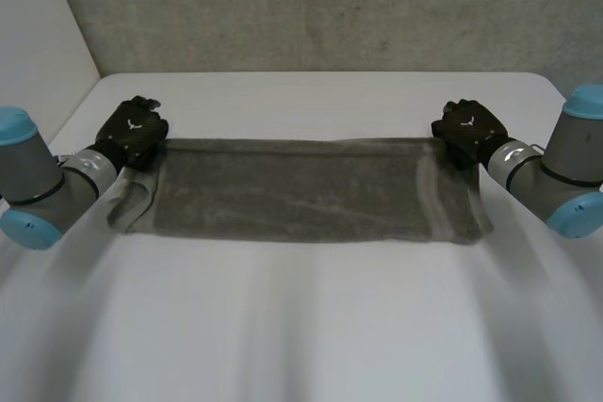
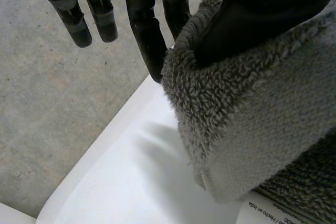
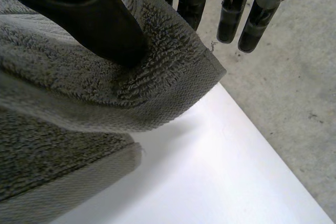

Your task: Fold the towel.

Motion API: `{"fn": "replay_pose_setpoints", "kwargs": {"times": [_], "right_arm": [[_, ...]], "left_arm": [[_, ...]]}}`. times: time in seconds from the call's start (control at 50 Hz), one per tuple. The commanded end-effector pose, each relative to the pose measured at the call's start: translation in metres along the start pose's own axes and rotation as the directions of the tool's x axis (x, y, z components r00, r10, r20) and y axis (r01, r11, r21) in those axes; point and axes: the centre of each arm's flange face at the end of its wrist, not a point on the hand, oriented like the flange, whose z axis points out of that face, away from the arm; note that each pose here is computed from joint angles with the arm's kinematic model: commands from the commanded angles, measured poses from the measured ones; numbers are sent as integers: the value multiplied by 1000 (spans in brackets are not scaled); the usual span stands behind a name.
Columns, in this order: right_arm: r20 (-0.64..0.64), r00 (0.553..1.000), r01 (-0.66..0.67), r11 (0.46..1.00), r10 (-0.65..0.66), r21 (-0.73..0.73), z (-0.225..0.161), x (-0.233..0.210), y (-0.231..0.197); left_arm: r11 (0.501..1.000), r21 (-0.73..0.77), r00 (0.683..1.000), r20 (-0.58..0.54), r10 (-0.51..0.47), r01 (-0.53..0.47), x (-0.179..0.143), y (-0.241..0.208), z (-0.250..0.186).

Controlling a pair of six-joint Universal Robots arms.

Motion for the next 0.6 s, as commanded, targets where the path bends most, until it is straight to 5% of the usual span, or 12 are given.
{"fn": "replay_pose_setpoints", "kwargs": {"times": [0.02, 0.28, 0.46, 0.6], "right_arm": [[-14, 1000, 11, 1000, -11, 18, 3, 1, 1], [-50, 998, 36, 998, -33, 54, 3, 5, -3], [-180, 981, 101, 975, -65, 198, -9, 24, -43], [-181, 982, -15, 977, 55, 215, -49, 28, -75]], "left_arm": [[1000, 6, 1000, -1, 3, -3, 2, -3, -1], [999, 27, 999, 24, 21, -22, -4, -16, -2], [998, 46, 996, 77, 40, -44, -16, -41, -13], [997, 77, 997, 75, 15, -21, -18, -70, -39]]}}
